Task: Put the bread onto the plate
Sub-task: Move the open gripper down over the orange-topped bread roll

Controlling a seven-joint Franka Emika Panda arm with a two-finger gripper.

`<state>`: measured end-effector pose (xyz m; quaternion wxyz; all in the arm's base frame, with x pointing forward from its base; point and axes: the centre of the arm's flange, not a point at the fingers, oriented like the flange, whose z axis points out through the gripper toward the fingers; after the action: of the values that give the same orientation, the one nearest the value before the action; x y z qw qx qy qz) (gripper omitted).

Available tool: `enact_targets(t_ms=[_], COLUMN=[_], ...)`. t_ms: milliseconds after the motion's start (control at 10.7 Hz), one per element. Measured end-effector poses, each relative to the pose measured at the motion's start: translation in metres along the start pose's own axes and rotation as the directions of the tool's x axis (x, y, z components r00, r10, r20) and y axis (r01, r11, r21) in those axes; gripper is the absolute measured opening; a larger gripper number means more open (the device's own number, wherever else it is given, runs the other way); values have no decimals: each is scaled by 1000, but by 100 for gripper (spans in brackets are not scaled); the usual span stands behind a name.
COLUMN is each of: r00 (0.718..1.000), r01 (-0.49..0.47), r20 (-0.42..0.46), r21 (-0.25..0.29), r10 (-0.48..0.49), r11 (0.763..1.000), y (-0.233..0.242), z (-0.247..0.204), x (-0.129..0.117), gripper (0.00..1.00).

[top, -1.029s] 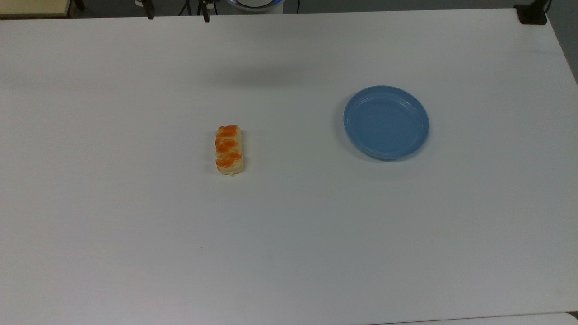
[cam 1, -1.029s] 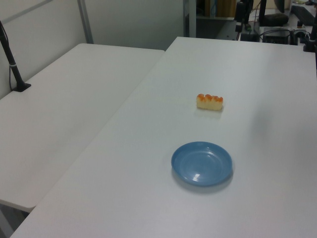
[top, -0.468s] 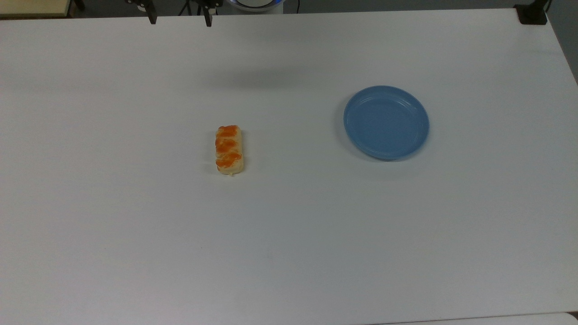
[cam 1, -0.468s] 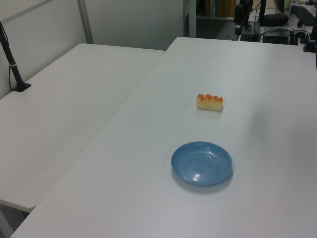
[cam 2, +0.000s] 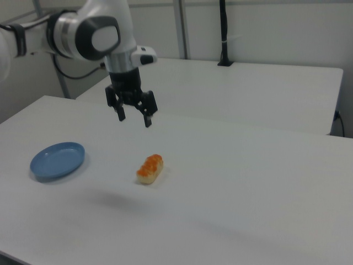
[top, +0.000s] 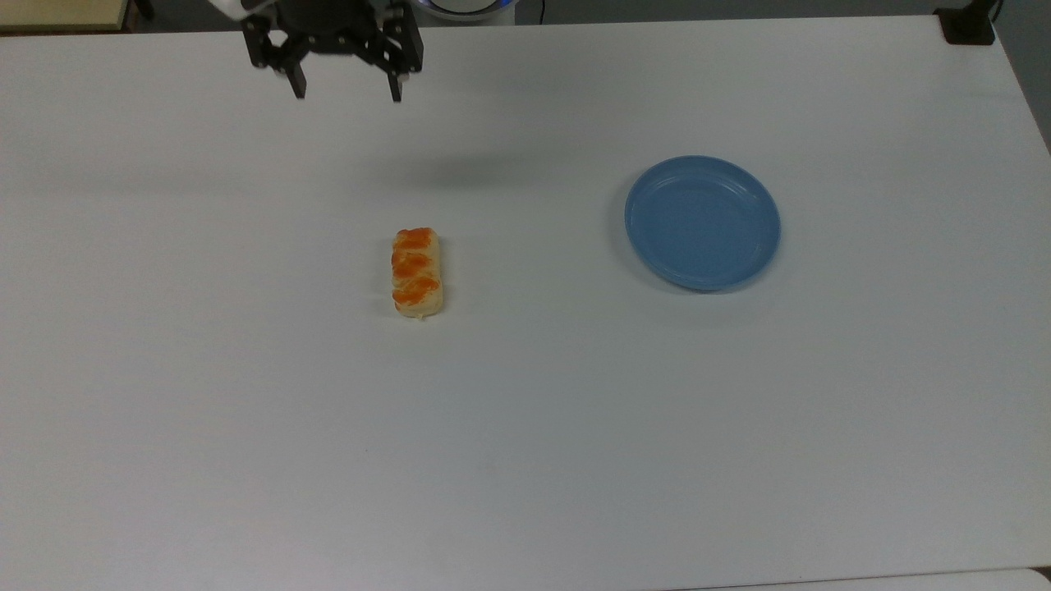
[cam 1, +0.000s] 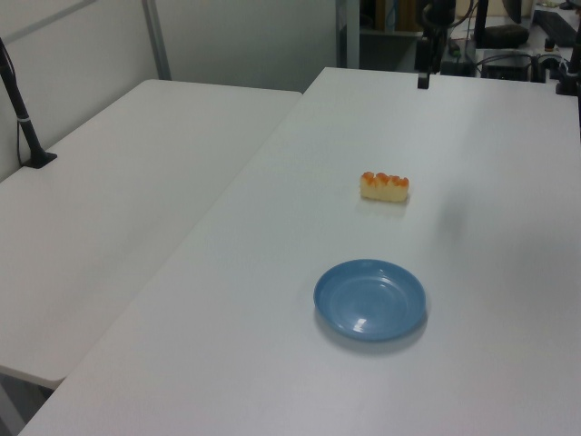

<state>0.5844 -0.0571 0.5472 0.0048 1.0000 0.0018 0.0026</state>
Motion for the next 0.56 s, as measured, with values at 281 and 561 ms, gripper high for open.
enact_targets(t_ms=[281, 561], r00=[997, 993], r01=[49, 76], r20=[-65, -83], r21=[-14, -22], r10=[-50, -78], r11=[999, 997], y=[-25, -41], z=[75, 134], x=[27, 38], gripper=[100, 100])
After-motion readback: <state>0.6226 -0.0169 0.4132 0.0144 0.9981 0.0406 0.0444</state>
